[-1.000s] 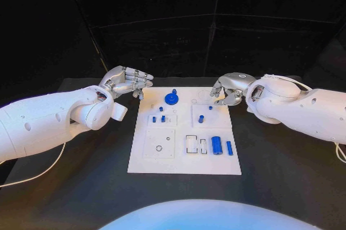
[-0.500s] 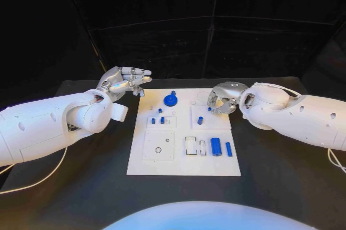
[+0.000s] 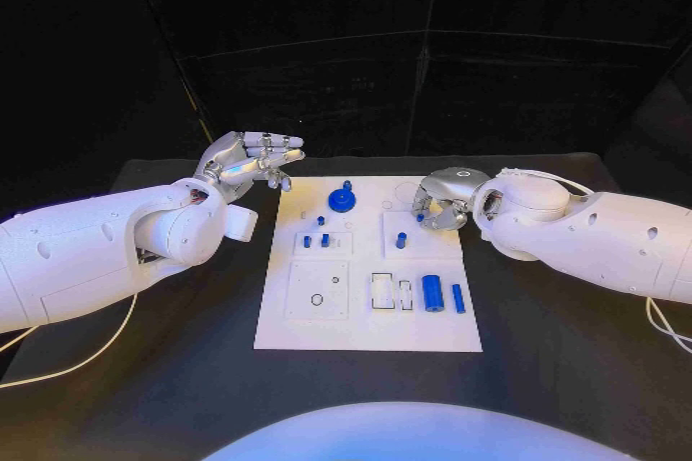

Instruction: Assemble the parts on the task board

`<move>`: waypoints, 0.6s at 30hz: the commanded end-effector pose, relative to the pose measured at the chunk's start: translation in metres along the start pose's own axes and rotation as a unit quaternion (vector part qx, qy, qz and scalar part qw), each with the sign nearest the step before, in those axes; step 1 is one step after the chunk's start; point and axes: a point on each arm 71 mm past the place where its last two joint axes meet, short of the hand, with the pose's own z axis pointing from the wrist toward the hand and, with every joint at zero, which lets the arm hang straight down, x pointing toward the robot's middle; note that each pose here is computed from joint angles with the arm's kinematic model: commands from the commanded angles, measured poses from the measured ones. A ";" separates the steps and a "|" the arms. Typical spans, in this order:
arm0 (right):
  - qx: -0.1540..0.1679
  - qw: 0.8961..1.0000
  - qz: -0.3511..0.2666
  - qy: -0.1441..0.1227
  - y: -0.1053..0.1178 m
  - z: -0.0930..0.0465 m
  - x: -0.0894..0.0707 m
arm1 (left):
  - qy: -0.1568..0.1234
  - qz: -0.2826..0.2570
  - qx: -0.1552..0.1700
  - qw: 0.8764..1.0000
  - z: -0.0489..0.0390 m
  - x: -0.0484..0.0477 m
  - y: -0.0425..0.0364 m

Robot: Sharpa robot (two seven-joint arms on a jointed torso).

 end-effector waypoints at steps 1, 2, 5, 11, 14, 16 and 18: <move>-0.008 1.000 0.001 0.012 0.002 0.001 0.002 | 0.006 -0.010 0.008 1.000 0.0004 0.0022 -0.0018; -0.008 1.000 0.001 0.014 0.002 0.001 0.003 | 0.006 -0.010 0.008 1.000 0.0005 0.0022 -0.0017; -0.009 1.000 0.002 0.020 0.003 0.002 0.005 | 0.006 -0.010 0.007 1.000 0.0006 0.0024 -0.0015; -0.007 1.000 0.003 0.030 0.004 0.003 0.008 | 0.004 -0.008 0.004 1.000 0.0008 0.0008 -0.0010; -0.004 1.000 0.003 0.031 0.004 0.003 0.008 | 0.003 -0.008 0.003 1.000 0.0009 0.0001 -0.0009; -0.002 1.000 0.003 0.028 0.003 0.003 0.008 | 0.003 -0.008 0.003 1.000 0.0010 -0.0001 -0.0008; 0.001 1.000 0.003 0.022 0.003 0.003 0.008 | 0.002 -0.008 0.003 1.000 0.0010 -0.0003 -0.0007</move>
